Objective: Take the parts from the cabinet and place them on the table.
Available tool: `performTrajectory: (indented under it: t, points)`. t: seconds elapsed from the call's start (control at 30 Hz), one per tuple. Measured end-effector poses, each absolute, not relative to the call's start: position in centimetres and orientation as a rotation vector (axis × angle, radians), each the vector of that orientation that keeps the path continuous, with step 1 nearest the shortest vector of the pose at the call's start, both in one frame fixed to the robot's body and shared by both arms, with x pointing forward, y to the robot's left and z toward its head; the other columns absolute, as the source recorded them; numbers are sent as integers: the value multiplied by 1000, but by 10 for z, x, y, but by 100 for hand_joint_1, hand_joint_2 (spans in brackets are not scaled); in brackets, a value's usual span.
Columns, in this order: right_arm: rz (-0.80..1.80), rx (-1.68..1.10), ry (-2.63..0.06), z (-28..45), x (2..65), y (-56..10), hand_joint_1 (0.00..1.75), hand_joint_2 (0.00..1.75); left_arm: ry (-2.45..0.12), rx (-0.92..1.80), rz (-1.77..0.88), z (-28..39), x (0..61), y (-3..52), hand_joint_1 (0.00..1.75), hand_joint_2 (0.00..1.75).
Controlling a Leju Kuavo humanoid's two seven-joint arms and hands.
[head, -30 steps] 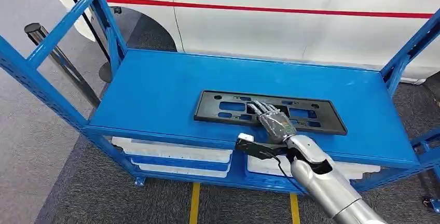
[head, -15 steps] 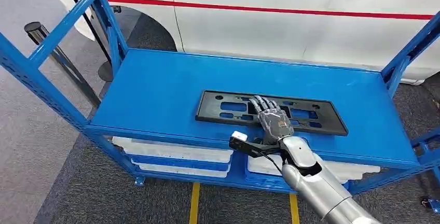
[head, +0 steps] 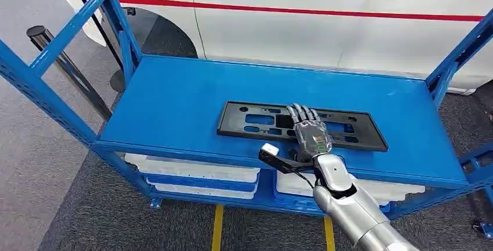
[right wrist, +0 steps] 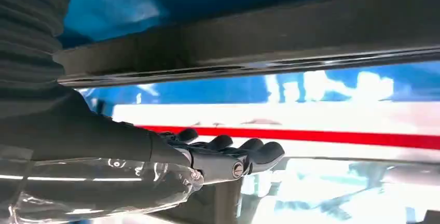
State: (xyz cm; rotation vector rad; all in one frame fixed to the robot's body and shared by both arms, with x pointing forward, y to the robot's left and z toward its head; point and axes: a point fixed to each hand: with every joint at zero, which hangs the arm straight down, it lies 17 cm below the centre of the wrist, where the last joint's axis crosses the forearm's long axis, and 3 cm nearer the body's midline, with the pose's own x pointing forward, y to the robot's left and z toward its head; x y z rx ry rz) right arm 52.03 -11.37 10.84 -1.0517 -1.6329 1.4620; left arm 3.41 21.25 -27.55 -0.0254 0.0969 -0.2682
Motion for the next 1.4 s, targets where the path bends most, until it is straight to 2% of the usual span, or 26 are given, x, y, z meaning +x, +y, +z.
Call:
performTrajectory:
  t: [0.07,0.1,0.13,0.53,0.93,0.97,1.4]
  points:
    - [1458,-1063,-1622,106,521,-118,3,175,97,-26,-269,-275,34,212,0,0]
    - [1456,-1064,-1616,105,522,-119,168,175,97,-26,-268,-275,34,212,0,0]
    - [1456,-1064,-1611,103,522,-120,175,175,97,-27,-269,-275,34,212,0,0]
    - [1480,-1007,-1564,71,507,-121,175,175,91,-30,-267,-275,35,210,0,0]
    - [1504,-969,-1575,71,498,-109,175,175,86,-50,-243,-275,35,205,0,0]
    - [1504,-965,-1576,70,497,-108,175,175,84,-60,-233,-274,36,203,0,175]
    - [1462,-957,-1661,85,481,-109,175,175,65,-62,-166,-275,39,204,0,175]
